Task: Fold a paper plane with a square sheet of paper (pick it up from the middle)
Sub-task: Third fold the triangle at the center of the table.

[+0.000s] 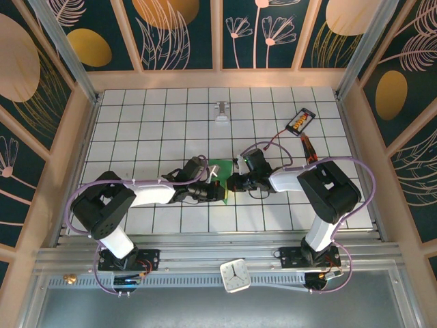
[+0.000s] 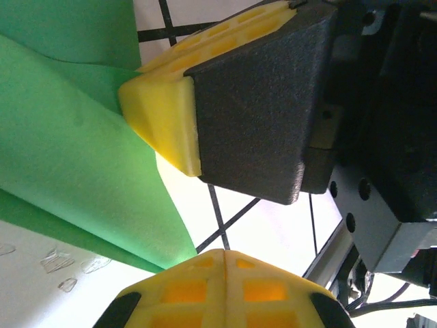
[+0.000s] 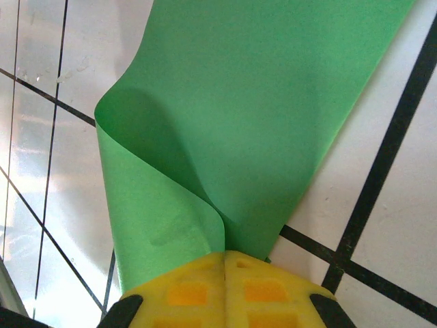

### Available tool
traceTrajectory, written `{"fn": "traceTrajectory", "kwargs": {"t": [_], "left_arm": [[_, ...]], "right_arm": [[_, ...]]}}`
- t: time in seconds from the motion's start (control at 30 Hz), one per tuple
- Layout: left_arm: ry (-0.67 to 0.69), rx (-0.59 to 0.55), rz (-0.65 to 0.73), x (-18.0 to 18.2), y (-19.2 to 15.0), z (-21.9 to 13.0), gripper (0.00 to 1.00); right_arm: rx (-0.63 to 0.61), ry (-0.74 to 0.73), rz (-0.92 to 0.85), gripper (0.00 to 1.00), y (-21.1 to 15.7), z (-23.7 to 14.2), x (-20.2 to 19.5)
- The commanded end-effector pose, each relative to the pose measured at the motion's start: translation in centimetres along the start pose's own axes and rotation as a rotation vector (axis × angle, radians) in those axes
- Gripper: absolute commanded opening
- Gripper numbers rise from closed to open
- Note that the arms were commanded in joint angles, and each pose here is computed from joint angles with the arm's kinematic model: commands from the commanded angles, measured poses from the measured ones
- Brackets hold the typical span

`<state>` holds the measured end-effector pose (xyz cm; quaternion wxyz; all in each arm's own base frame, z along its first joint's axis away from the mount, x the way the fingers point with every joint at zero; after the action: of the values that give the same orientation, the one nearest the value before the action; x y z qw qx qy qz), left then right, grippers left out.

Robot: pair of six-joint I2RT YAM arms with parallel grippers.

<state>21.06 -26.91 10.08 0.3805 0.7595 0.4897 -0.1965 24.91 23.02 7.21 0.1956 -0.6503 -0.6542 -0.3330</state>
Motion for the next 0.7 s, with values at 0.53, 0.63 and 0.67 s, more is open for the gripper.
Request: {"fn": "traceTrajectory", "kwargs": {"t": [0.53,0.63,0.67], "left_arm": [[-0.051,0.063,-0.010,0.2,-1.6,1.0,0.00],[-0.045,0.064,-0.003,0.3,-1.7,1.1,0.00],[-0.043,0.065,-0.003,0.4,-1.7,1.1,0.00]], "right_arm": [[0.066,-0.194,0.061,0.00,-2.3,1.0,-3.7],[0.066,-0.194,0.061,0.00,-2.3,1.0,-3.7],[0.066,-0.193,0.061,0.00,-2.3,1.0,-3.6]]}}
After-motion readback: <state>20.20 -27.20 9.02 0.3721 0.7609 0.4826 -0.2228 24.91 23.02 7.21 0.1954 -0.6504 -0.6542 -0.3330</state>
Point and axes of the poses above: each hand's point on the last joint's axis, 136 mm out from that joint toward the fingers, its own z axis out along the fingers, its own x axis along the line the jaws close on, y = z × x, the point moved 8 cm from there along -z, back along the fingers, and after that the axes turned 15 degrees about z, right-handed, at the moved point
